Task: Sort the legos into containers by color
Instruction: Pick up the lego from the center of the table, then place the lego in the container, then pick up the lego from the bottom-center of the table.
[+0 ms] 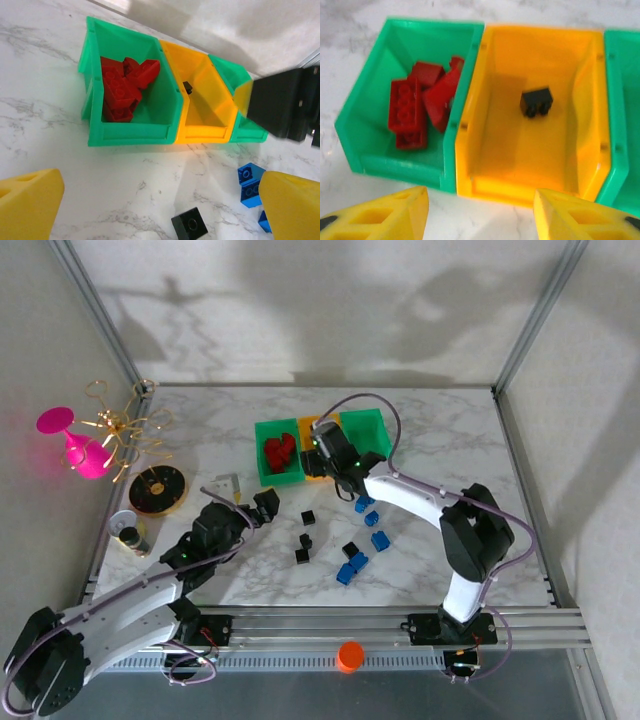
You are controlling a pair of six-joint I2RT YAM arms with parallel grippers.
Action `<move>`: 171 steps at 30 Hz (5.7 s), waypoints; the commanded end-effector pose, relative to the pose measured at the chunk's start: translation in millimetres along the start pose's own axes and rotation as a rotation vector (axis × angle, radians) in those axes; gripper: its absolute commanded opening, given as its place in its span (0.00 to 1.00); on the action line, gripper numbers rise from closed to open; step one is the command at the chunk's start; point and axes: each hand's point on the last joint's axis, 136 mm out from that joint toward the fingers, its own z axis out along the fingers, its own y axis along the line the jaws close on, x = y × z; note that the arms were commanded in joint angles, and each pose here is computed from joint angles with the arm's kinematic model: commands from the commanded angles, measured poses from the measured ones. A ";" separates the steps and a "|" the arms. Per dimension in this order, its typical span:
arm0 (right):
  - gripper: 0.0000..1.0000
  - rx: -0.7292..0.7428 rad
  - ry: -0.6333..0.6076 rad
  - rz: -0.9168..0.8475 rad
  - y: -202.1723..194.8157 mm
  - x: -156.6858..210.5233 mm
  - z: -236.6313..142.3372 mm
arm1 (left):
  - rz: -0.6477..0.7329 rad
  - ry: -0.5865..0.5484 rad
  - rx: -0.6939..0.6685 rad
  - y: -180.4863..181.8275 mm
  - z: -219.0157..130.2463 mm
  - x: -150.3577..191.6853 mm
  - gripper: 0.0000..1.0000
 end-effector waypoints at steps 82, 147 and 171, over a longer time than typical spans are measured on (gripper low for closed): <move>0.33 0.108 0.017 0.039 -29.8 -8.7 61.2 | -0.118 0.212 -0.061 -36.2 15.7 15.0 1.00; 0.63 0.032 0.500 -0.116 -26.3 208.4 -64.0 | -0.213 0.326 0.044 -61.2 -39.2 82.8 1.00; 0.44 0.027 0.531 -0.163 -18.0 223.0 -53.2 | -0.168 0.333 0.004 -60.6 -38.0 90.8 0.99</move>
